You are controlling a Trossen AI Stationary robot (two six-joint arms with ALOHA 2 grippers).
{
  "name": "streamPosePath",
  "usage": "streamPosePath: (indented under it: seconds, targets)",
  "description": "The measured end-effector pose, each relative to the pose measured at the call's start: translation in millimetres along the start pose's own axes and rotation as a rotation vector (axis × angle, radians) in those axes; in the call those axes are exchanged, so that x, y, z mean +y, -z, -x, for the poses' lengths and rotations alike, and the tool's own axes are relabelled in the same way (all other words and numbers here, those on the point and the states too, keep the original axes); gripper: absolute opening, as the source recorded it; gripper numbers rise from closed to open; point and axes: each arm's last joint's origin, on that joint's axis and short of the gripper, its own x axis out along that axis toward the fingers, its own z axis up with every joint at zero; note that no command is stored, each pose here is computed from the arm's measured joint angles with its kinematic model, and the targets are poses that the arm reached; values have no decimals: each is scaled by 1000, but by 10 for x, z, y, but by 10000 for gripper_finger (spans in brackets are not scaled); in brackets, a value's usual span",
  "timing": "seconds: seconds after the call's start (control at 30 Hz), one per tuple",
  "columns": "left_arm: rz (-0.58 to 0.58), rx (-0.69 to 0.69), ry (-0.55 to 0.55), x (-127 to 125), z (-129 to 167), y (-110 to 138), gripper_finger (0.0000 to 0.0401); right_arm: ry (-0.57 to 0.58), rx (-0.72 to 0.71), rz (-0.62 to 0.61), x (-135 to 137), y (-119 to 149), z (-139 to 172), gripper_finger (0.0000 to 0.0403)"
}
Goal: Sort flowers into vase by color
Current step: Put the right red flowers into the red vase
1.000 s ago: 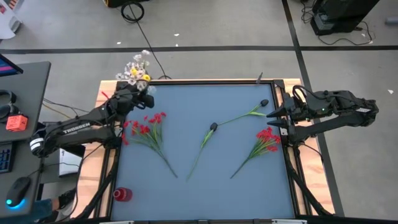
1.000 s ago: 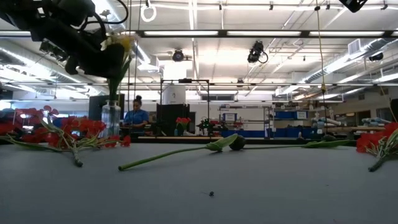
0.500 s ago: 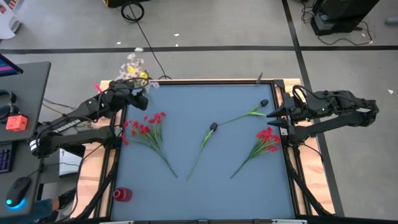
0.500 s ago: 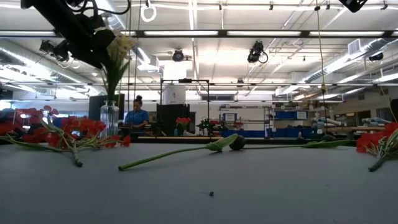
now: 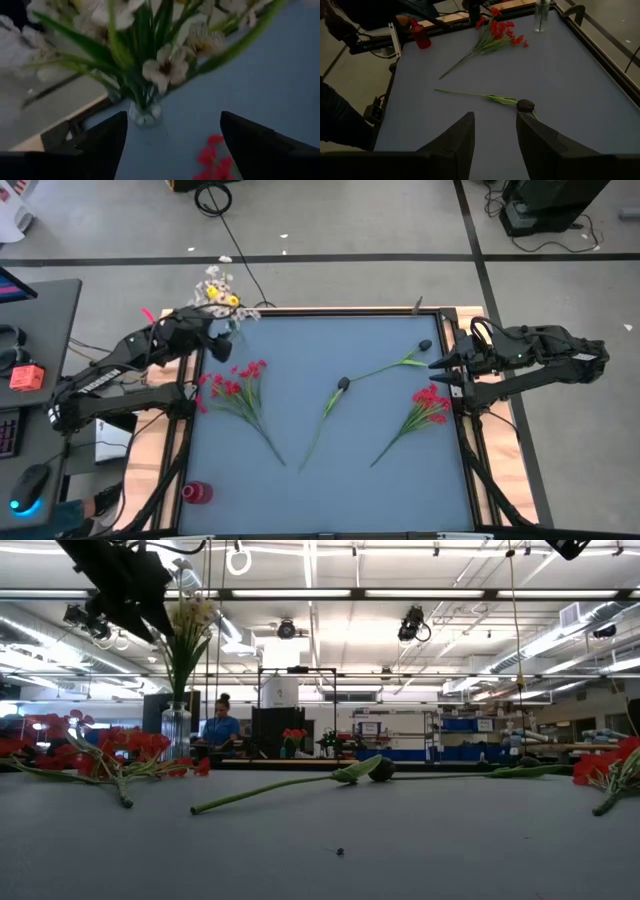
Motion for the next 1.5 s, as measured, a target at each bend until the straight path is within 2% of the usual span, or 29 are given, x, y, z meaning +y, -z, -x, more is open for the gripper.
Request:
streamPosePath:
  seconds: [0.2,0.37,0.63,0.77,0.97,1.0,1.03,1.1,1.17,1.27,1.43,1.47,1.5]
  targets:
    - [49,167,51,63,189,50,325,0,0,0,0,0,0,153]
    - [156,319,50,86,221,180,325,0,0,0,0,0,1,153]
    - [316,500,190,-99,-22,502,325,0,0,0,0,0,0,153]
    - [416,493,290,-289,-174,571,325,0,0,0,0,0,1,153]
    - [445,530,266,-524,-353,674,325,0,0,0,0,0,1,153]
    - [437,548,261,-559,-366,688,325,0,0,10,0,0,1,153]
    - [433,566,257,-598,-375,705,325,2,-1,76,-1,0,1,153]
    - [438,605,250,-677,-378,744,325,37,-6,285,-10,-3,1,153]
    - [473,658,240,-759,-354,797,325,95,-24,400,-22,-22,1,154]
    - [490,719,241,-889,-281,886,325,148,-89,397,-22,-84,8,154]
    - [511,788,248,-1070,-143,1028,325,148,-207,432,8,-197,24,155]
    - [522,798,254,-1104,-117,1050,325,136,-251,397,22,-240,26,154]
    - [535,806,262,-1138,-93,1069,325,103,-297,309,41,-286,24,154]
